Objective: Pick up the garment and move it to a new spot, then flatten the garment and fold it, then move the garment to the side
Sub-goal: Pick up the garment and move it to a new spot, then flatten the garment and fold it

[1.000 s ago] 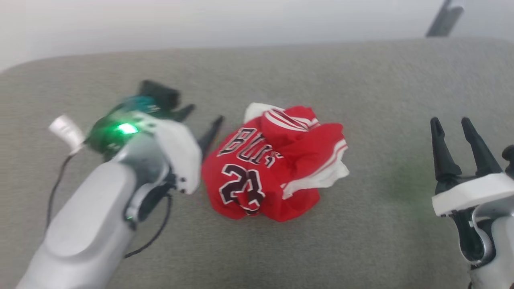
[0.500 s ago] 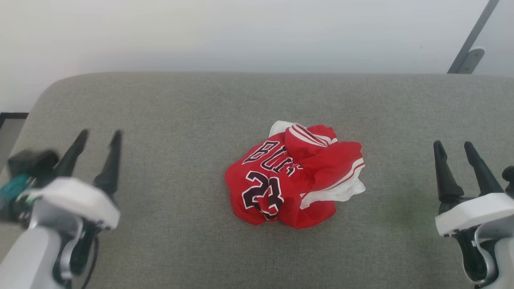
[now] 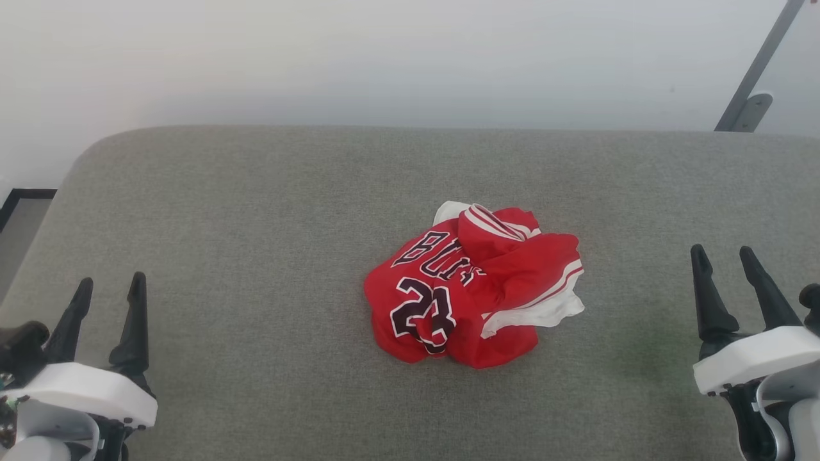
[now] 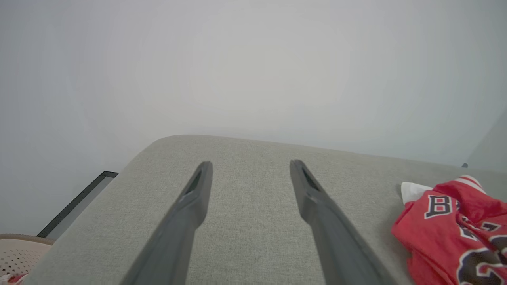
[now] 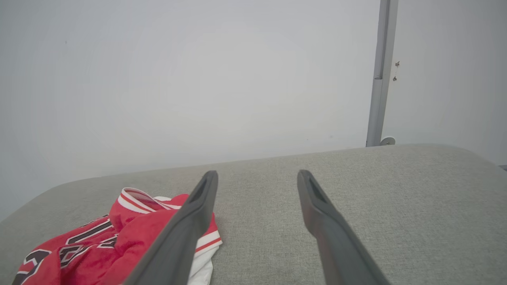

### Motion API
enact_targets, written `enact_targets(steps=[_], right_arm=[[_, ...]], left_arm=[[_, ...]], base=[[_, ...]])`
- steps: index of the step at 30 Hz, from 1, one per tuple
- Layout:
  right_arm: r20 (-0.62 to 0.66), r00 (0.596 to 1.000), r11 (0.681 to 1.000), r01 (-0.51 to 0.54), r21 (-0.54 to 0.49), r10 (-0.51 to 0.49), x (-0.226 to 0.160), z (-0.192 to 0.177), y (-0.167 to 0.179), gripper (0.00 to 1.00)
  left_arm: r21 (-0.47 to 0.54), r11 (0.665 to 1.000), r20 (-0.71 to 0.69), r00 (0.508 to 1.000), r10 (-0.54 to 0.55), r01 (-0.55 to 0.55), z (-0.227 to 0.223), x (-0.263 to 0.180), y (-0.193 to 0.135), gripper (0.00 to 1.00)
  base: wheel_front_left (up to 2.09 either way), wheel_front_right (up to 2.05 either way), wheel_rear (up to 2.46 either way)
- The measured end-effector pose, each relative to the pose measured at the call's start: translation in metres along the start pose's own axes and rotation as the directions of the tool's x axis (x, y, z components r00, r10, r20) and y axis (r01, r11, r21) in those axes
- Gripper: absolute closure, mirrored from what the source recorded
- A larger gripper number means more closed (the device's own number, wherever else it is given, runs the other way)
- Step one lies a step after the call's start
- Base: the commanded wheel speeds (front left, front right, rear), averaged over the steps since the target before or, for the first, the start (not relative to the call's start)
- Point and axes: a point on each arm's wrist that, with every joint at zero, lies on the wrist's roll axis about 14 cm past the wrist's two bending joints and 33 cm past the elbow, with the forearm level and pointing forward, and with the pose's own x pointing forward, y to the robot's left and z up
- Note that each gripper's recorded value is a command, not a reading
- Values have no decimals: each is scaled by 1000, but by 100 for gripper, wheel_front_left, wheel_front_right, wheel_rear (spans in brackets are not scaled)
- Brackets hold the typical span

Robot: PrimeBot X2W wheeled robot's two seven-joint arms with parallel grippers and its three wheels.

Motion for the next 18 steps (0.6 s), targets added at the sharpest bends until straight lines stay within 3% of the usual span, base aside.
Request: enact_targets(steps=[11, 15, 18], right_arm=[[-78, 996, 999, -42, 8, 43, 1, -17, 15, 0], [-178, 980, 996, -82, 21, 85, 5, -38, 28, 0], [-304, 946, 994, -110, 24, 112, 7, -63, 34, 0]], left_arm=[[-32, 999, 10, 1000, 3, -3, 0, -2, 0, 0], [-39, 999, 7, 1000, 6, -5, -2, -2, -2, 0], [-43, 999, -2, 1000, 11, -11, -5, -2, -1, 0]], base=[[0, 0, 0], [0, 0, 0], [0, 0, 0]])
